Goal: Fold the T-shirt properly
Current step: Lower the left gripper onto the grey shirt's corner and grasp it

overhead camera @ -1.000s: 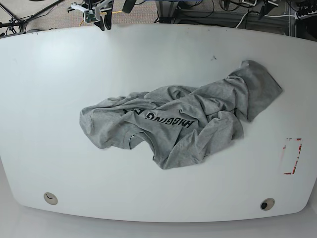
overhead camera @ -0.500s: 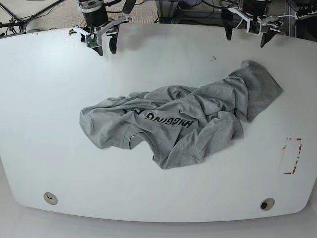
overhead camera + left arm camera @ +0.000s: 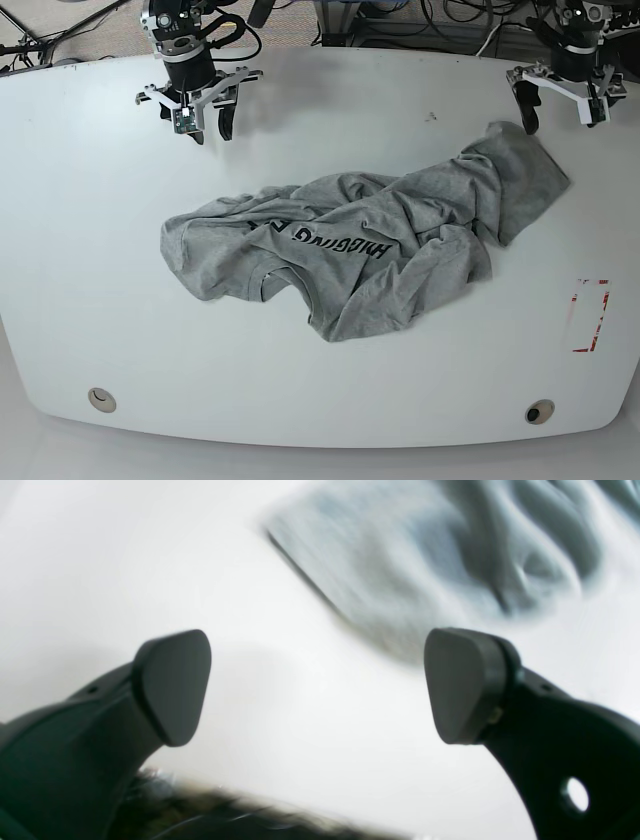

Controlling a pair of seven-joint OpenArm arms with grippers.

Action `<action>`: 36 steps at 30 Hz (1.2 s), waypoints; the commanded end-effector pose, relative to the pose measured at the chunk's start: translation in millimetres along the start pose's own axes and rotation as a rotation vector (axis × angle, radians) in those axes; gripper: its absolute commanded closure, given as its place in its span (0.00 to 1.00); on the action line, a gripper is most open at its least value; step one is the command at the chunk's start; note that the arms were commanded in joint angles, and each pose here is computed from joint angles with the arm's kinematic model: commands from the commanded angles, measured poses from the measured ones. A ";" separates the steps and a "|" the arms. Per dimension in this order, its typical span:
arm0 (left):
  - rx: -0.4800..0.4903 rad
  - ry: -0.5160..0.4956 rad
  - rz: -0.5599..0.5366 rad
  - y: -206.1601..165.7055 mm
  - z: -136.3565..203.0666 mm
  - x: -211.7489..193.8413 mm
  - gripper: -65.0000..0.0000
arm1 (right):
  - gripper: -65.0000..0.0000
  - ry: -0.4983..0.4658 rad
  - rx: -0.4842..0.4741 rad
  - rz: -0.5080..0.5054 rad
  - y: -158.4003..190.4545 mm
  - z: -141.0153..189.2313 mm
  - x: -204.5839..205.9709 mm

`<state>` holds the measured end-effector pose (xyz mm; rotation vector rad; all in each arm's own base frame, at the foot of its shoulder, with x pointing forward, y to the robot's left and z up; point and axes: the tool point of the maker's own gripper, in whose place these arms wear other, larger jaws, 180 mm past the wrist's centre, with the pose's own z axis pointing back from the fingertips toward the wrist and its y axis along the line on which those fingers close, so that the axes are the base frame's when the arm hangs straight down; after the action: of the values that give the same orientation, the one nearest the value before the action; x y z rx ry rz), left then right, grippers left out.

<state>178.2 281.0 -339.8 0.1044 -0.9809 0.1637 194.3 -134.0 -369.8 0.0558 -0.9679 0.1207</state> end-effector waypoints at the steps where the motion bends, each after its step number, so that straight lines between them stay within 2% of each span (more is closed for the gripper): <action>1: 0.028 -0.010 0.048 16.2 1.4 14.3 0.00 | 0.63 -0.040 0.006 0.002 0.6 1.8 11.2; 4: -0.004 -0.007 0.111 17.4 -10.5 30.5 0.00 | 0.63 -0.063 0.015 0.011 3.1 -3.6 20.2; 6: -0.033 0.000 0.114 15.2 -16.2 37.2 0.00 | 0.63 -0.068 0.034 0.015 9.8 -5.1 22.1; 8: -0.027 0.016 0.115 21.9 -18.6 41.6 0.00 | 0.63 -0.068 0.051 0.015 16.2 -5.1 22.4; 12: -0.033 0.045 0.183 16.9 -32.4 42.8 0.00 | 0.63 -0.068 0.058 0.014 19.0 -6.0 22.2; 16: -0.023 0.115 0.224 22.6 -39.4 29.5 0.00 | 0.63 -0.062 0.059 0.013 19.3 -4.5 19.9; 20: -0.020 0.129 0.271 26.2 -54.5 25.2 0.00 | 0.63 -0.062 0.059 0.013 19.3 -4.9 19.9; 26: -0.010 0.177 0.309 31.1 -61.7 4.7 0.00 | 0.63 -0.044 0.060 0.031 15.8 -2.2 13.8; 36: -0.008 0.199 0.347 33.0 -73.0 -2.8 0.00 | 0.63 -0.044 0.064 0.029 16.3 -1.0 13.6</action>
<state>226.9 318.5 -390.6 -0.1049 -0.7664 0.4916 198.1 -117.1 -369.0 0.0981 -0.9705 0.1782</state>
